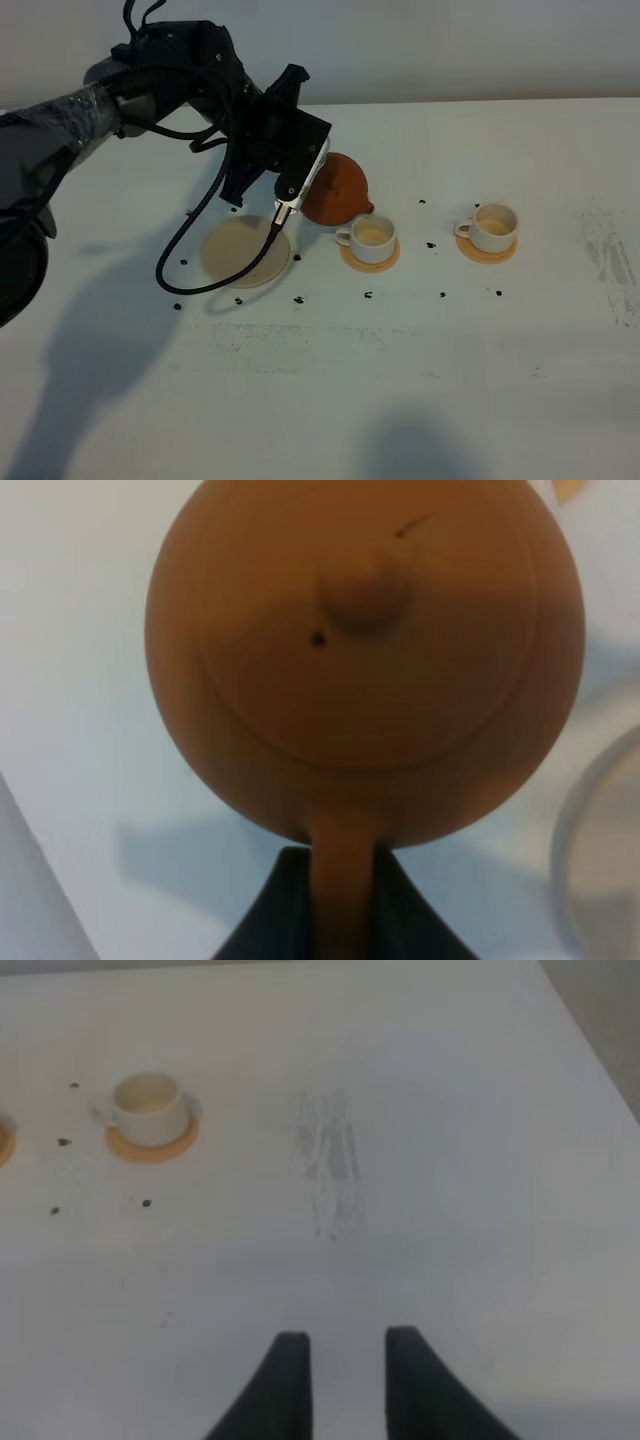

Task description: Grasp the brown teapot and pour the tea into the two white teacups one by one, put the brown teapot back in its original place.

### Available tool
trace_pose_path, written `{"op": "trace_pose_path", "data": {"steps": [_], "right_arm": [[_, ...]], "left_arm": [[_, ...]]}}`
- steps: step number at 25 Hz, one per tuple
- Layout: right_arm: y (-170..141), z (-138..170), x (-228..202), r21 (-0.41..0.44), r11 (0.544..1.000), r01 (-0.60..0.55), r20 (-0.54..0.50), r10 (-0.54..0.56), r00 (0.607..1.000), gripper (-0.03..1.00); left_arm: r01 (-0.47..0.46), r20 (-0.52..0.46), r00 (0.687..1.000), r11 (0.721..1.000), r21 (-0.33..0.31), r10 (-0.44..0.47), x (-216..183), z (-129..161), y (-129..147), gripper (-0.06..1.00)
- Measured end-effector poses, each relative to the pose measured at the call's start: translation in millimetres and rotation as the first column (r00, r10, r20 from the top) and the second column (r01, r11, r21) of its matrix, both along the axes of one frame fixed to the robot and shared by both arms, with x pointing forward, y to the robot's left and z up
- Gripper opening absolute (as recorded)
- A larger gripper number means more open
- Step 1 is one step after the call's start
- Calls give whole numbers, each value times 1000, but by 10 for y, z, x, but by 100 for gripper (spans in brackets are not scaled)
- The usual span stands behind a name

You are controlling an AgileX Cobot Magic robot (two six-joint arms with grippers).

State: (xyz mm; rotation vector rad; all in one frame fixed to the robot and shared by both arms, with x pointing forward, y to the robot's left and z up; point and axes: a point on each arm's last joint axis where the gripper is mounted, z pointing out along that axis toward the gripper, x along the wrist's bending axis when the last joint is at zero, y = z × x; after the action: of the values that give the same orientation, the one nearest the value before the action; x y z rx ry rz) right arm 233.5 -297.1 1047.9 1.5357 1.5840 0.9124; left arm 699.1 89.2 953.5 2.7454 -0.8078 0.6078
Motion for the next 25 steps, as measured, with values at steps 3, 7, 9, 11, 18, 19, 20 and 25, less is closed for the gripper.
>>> {"op": "trace_pose_path", "data": {"steps": [3,7,9,11,18,19,20,25], "right_arm": [[0,0,0,0,1000,0,0,0,1000,21],[0,0,0,0,1000,0,0,0,1000,21],[0,0,0,0,1000,0,0,0,1000,21],[0,0,0,0,1000,0,0,0,1000,21],[0,0,0,0,1000,0,0,0,1000,21],[0,0,0,0,1000,0,0,0,1000,21],[0,0,0,0,1000,0,0,0,1000,21],[0,0,0,0,1000,0,0,0,1000,21]], "left_arm": [[33,27,999,999,6,-33,1,7,-32,8],[69,65,995,998,11,-70,2,18,-84,8],[84,81,993,996,23,-85,4,20,-96,8],[99,95,990,994,53,-104,4,19,-100,8],[124,123,983,986,108,-137,3,18,-115,8],[127,125,982,986,111,-140,0,18,-123,8],[131,127,981,985,116,-146,-2,18,-127,8],[157,153,972,979,134,-177,-3,26,-162,8]]}}
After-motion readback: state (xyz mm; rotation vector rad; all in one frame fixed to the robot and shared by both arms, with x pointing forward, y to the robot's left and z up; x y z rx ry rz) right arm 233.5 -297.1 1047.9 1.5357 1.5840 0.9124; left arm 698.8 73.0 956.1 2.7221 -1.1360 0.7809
